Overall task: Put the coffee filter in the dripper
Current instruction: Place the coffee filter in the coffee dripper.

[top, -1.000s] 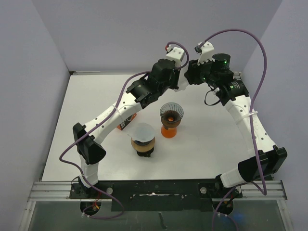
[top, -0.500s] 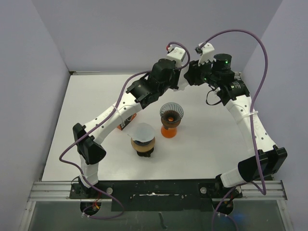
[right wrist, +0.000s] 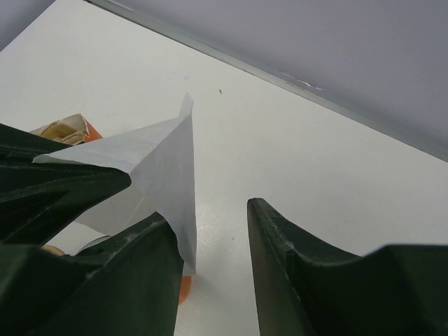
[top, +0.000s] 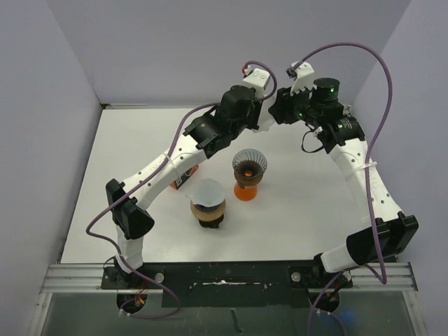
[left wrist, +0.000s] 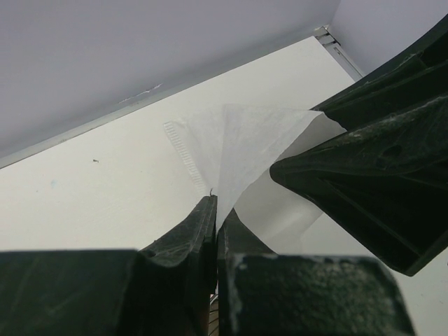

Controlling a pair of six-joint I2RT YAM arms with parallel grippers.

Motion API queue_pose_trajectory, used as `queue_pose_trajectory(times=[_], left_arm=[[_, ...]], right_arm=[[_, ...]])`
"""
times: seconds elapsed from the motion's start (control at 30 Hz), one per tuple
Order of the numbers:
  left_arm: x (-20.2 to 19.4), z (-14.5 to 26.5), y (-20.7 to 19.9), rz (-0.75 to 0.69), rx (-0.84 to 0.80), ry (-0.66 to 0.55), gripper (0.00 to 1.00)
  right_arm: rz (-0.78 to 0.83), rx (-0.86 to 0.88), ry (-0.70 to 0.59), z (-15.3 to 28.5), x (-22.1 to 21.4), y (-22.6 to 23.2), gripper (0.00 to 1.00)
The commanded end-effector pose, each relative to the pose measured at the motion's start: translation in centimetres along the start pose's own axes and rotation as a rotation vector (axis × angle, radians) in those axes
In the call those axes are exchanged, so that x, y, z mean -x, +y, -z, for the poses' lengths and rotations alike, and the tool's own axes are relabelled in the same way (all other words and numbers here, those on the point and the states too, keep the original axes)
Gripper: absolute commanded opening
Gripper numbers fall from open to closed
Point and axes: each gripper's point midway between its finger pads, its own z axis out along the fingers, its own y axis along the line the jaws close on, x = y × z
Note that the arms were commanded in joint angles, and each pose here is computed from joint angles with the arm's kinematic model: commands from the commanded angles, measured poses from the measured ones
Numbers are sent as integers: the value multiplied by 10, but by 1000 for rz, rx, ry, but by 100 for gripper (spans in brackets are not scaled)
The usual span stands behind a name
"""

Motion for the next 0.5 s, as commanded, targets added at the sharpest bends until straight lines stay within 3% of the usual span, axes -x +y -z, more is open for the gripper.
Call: queue_pose_trajectory(times=[0.0, 0.47], left_arm=[[45, 19, 0, 21, -4, -116, 0], [46, 18, 7, -25, 37, -127, 0]], right_arm=[[7, 1, -75, 16, 21, 3, 39], [-8, 76, -76, 14, 19, 14, 23]])
